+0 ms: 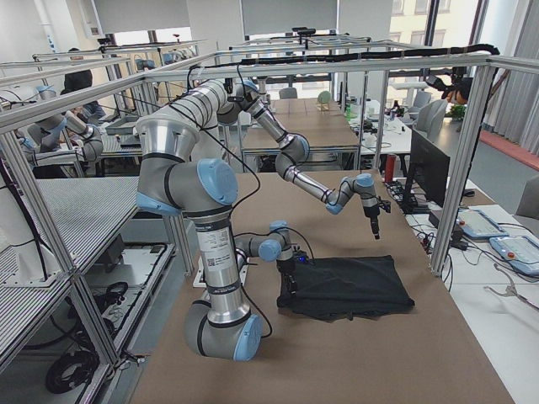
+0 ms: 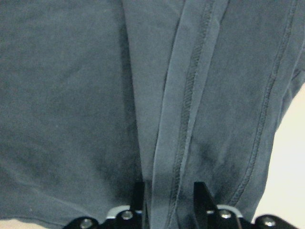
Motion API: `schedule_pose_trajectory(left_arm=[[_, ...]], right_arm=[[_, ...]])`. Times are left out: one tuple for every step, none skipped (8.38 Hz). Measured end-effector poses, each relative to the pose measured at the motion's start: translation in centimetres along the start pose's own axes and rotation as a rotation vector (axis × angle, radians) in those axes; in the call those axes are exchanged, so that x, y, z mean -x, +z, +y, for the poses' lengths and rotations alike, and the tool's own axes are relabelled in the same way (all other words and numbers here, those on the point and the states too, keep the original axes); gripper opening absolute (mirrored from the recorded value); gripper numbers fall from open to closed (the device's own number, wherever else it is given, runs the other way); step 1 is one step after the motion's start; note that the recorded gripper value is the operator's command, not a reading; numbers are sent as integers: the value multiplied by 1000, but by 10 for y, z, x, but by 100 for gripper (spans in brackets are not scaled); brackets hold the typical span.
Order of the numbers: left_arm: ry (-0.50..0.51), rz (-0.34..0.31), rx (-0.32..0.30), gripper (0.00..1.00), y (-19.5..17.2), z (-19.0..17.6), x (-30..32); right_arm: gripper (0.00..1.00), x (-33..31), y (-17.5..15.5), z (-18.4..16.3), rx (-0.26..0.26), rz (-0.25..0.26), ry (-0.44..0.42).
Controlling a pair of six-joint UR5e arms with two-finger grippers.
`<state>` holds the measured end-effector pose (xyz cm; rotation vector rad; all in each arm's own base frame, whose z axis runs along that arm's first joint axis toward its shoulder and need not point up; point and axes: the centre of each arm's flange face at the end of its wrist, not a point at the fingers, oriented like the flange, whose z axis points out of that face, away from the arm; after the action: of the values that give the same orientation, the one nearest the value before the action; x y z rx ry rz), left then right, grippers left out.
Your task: Fold clothes
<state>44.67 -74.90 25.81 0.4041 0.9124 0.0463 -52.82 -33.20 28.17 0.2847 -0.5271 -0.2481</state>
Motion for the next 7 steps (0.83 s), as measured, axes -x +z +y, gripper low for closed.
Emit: schedule_pose_trajectory(left_arm=[[0, -1, 0, 94, 0, 0, 0], [0, 0, 0, 94, 0, 0, 1], [0, -1, 0, 94, 0, 0, 1], [0, -1, 0, 94, 1, 0, 1], [0, -1, 0, 94, 1, 1, 1], [0, -1, 0, 94, 1, 0, 1], [0, -1, 0, 94, 0, 0, 1]], right_arm=[[26, 1, 0, 1, -2, 3, -3], [16, 2, 0, 2, -5, 6, -6], [14, 3, 0, 3, -8, 8, -8], [13, 3, -1, 4, -9, 7, -9], [13, 3, -1, 4, -11, 6, -10], [10, 3, -2, 4, -12, 5, -10], [0, 3, -3, 4, -14, 3, -10]])
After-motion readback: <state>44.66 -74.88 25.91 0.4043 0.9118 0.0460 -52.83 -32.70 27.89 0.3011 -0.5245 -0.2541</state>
